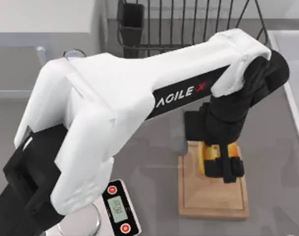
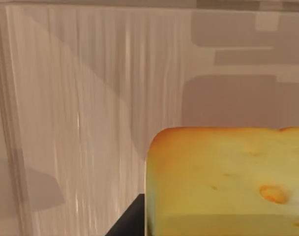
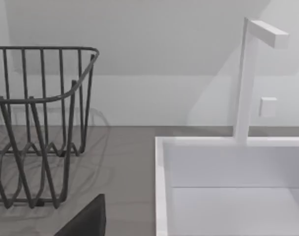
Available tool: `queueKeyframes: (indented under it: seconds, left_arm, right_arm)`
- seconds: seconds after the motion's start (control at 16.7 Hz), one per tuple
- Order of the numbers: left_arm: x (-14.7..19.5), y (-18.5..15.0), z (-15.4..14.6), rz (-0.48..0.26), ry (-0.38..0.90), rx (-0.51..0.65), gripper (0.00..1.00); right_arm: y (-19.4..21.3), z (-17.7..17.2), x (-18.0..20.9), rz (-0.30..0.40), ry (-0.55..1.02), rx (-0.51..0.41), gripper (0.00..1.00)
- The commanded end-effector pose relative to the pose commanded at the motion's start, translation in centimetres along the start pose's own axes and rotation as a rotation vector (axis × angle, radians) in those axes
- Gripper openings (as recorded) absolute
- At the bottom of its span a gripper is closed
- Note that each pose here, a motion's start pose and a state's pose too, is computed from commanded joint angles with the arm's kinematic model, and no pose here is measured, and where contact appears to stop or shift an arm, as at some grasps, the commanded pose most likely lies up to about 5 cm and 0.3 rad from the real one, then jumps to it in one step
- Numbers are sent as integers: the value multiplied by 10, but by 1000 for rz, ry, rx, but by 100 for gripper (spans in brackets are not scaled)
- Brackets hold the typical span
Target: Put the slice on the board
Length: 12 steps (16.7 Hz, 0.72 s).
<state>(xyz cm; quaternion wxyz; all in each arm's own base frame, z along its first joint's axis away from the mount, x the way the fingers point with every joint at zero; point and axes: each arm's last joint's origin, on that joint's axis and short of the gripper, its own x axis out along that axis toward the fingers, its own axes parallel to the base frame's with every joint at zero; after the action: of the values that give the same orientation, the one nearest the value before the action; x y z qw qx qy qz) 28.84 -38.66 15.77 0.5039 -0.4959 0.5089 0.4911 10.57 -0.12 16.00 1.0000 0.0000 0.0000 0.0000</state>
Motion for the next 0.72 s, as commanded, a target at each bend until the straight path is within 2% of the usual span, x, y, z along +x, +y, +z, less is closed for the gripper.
queueKeyframes:
  seconds: [0.18,0.42,0.72]
  left_arm:
    - [15,0,0,0,-2,-2,0]
    - [17,0,1,1,-4,-4,0]
    - [17,0,1,1,-4,-4,38]
  right_arm:
    - [0,0,0,0,0,0,100]
    - [0,0,0,0,0,0,100]
    - [0,0,0,0,0,0,100]
